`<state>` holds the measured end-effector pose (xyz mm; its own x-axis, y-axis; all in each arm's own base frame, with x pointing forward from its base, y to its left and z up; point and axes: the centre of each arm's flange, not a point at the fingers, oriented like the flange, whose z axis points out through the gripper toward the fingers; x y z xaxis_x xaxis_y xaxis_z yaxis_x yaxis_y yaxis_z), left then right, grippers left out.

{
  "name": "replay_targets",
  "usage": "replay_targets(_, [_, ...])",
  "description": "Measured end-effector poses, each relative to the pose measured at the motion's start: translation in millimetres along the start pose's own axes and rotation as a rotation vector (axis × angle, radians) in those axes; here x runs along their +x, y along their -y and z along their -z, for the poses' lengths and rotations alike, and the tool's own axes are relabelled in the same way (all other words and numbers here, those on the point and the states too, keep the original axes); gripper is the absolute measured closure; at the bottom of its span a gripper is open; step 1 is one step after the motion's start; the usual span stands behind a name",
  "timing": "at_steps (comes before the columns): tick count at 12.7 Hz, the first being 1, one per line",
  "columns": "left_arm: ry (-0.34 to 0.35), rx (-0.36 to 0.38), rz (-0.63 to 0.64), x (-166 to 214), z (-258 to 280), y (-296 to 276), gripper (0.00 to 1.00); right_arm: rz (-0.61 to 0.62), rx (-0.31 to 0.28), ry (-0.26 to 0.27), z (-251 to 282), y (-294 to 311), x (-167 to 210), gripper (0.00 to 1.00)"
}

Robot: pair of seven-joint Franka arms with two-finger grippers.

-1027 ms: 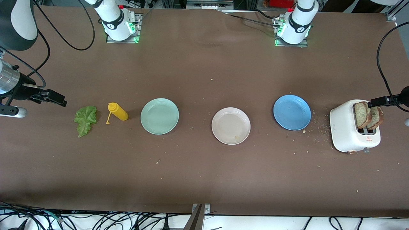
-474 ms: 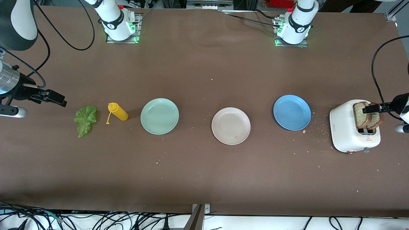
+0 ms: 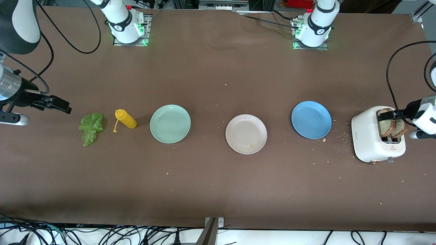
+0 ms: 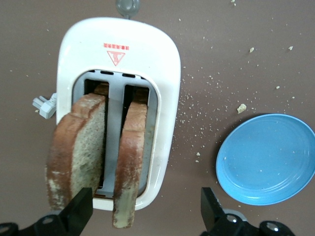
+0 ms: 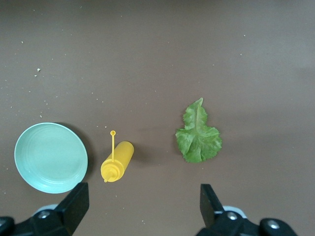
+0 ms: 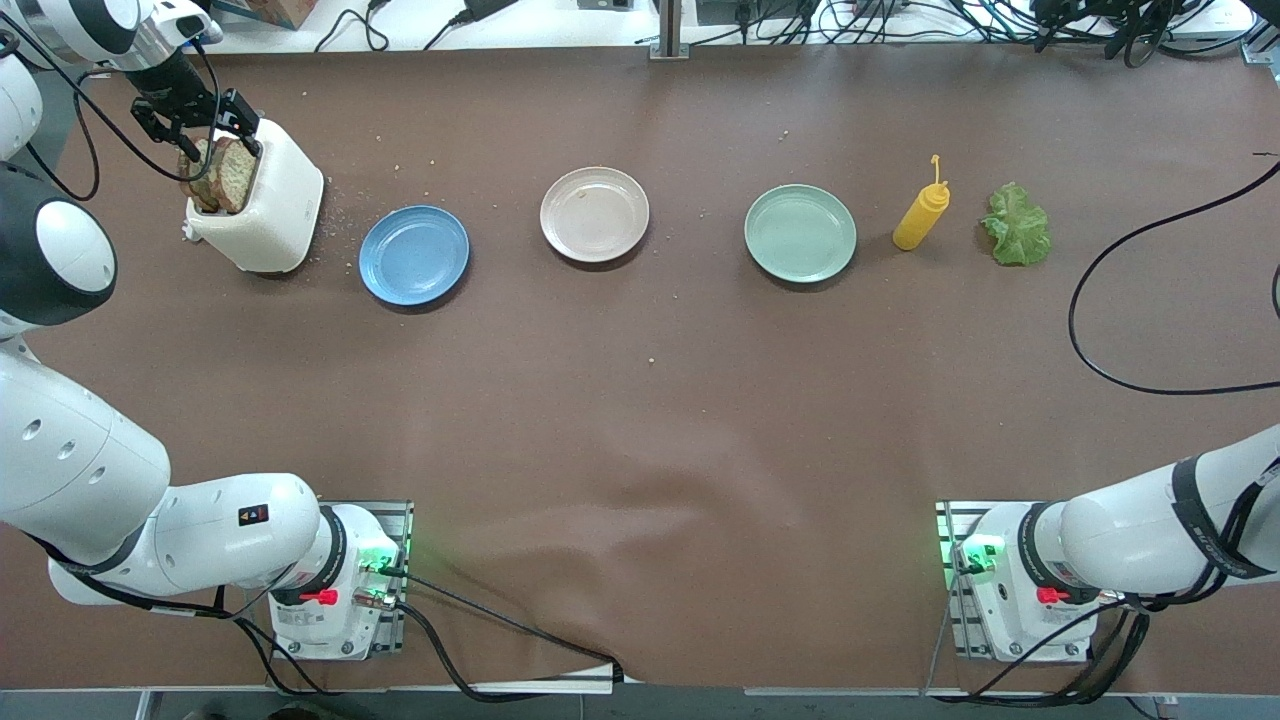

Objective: Make sandwich in beige plate with both arms
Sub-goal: 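Grasp the bread slice and lift it out of the toaster, then carry the bread slice with the left gripper over the beige plate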

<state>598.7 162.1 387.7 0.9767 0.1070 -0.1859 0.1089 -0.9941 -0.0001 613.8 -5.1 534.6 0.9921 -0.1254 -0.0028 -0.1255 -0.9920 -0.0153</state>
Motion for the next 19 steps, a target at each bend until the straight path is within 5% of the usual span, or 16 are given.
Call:
replay_targets(3, [0.019, -0.003, -0.018, -2.5, -10.5, -2.0, 0.11, 0.0, 0.0, -0.001, 0.0, 0.0, 0.1, 0.0])
replay_targets(7, [0.049, 0.021, -0.079, -6.5, -22.1, 0.5, 0.64, 0.0, 0.0, -0.001, -0.5, 0.0, 0.1, 0.0])
replay_targets(9, [0.052, 0.021, -0.12, -6.7, -23.4, 3.5, 0.83, 0.0, 0.0, -0.001, -1.3, 0.0, 0.2, 0.0])
replay_targets(14, [0.074, 0.015, -0.119, -8.8, -5.1, 12.1, 0.91, 0.0, 0.0, 0.001, -2.6, 0.0, 0.5, 0.0])
replay_targets(17, [0.103, -0.003, -0.115, -15.1, 68.0, 8.5, 0.91, 0.0, -0.001, 0.003, -4.3, 0.1, 1.1, 0.0])
replay_targets(19, [0.083, -0.09, -0.128, -22.6, 113.9, -8.1, 0.91, 0.0, -0.001, 0.003, -4.7, 0.1, 1.3, 0.0])
